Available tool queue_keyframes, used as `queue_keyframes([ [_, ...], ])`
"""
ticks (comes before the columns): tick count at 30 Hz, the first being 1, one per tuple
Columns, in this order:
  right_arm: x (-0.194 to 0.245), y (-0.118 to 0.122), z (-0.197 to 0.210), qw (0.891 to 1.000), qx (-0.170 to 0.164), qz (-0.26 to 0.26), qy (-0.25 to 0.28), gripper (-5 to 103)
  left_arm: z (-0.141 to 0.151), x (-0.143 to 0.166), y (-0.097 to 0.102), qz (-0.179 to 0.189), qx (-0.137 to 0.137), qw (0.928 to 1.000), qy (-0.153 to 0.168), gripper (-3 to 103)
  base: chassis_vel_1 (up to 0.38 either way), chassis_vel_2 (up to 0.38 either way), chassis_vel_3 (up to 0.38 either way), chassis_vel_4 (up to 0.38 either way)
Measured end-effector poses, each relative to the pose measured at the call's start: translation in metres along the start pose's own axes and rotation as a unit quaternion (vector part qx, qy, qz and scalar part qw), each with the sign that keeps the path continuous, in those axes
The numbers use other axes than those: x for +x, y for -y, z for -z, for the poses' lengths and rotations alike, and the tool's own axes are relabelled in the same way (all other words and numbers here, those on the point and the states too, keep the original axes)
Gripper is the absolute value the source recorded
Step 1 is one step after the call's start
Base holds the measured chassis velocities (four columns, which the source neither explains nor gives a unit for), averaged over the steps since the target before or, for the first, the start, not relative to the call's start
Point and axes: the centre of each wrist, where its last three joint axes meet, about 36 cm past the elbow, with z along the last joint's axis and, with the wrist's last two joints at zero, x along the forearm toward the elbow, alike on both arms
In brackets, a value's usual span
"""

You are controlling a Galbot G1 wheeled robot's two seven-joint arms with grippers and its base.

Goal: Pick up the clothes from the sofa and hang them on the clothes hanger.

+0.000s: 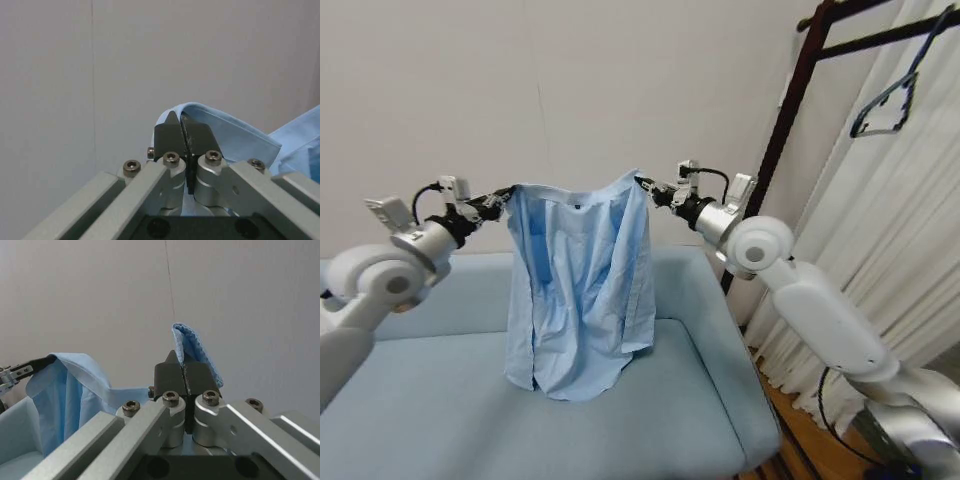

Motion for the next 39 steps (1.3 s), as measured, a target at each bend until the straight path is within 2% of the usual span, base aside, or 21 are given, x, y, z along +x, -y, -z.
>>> queue_keyframes([
  [2,-0.006,0.000,0.003,1.000,-0.001,0.000,0.004,0,0.003,-0.008,0.003,-0.003,0.001,1.0000,0.006,0,0.000,0.000,0.000,0.000],
  [5,-0.008,-0.008,0.023,1.000,-0.007,0.006,0.011,0,0.028,-0.018,0.012,-0.005,-0.009,0.9998,0.019,0,0.000,0.000,0.000,0.000],
  [6,-0.008,-0.008,0.023,1.000,-0.007,0.006,0.011,0,0.028,-0.018,0.012,-0.005,-0.009,0.9998,0.019,0,0.000,0.000,0.000,0.000],
  [9,0.024,-0.018,0.053,1.000,-0.017,0.012,0.000,0,0.064,0.016,0.025,-0.005,-0.022,0.9994,0.024,0,0.000,0.000,0.000,0.000],
  [10,0.024,-0.018,0.053,1.000,-0.017,0.012,0.000,0,0.064,0.016,0.025,-0.005,-0.022,0.9994,0.024,0,0.000,0.000,0.000,0.000],
  [13,0.050,-0.022,0.074,1.000,-0.017,0.016,-0.006,0,0.069,0.049,0.045,-0.016,-0.035,0.9992,0.003,0,0.000,0.000,0.000,0.000],
  [16,0.063,-0.029,0.087,1.000,-0.020,0.020,-0.009,0,0.073,0.063,0.060,-0.026,-0.040,0.9989,-0.002,0,0.000,0.000,0.000,0.000],
  [18,0.079,-0.039,0.099,0.999,-0.015,0.029,-0.014,0,0.085,0.077,0.079,-0.040,-0.036,0.9985,0.003,0,0.000,0.000,0.000,0.000],
  [20,0.096,-0.047,0.109,0.999,-0.008,0.035,-0.020,0,0.098,0.092,0.101,-0.061,-0.015,0.9980,0.004,0,0.000,0.000,0.000,0.000],
  [21,0.096,-0.047,0.109,0.999,-0.008,0.035,-0.020,0,0.098,0.092,0.101,-0.061,-0.015,0.9980,0.004,0,0.000,0.000,0.000,0.000],
  [25,0.134,-0.062,0.130,0.999,0.008,0.035,-0.029,0,0.116,0.115,0.130,-0.083,-0.009,0.9964,0.010,0,0.000,0.000,0.000,0.000],
  [33,0.187,-0.091,0.156,0.997,0.049,0.016,-0.049,0,0.128,0.139,0.156,-0.096,-0.011,0.9952,0.017,0,0.000,0.000,0.000,0.000],
  [38,0.200,-0.102,0.157,0.996,0.053,0.011,-0.071,0,0.125,0.146,0.152,-0.040,0.032,0.9983,-0.029,0,0.000,0.000,0.000,0.000],
  [39,0.200,-0.102,0.157,0.996,0.053,0.011,-0.071,0,0.125,0.146,0.152,-0.040,0.032,0.9983,-0.029,0,0.000,0.000,0.000,0.000],
])
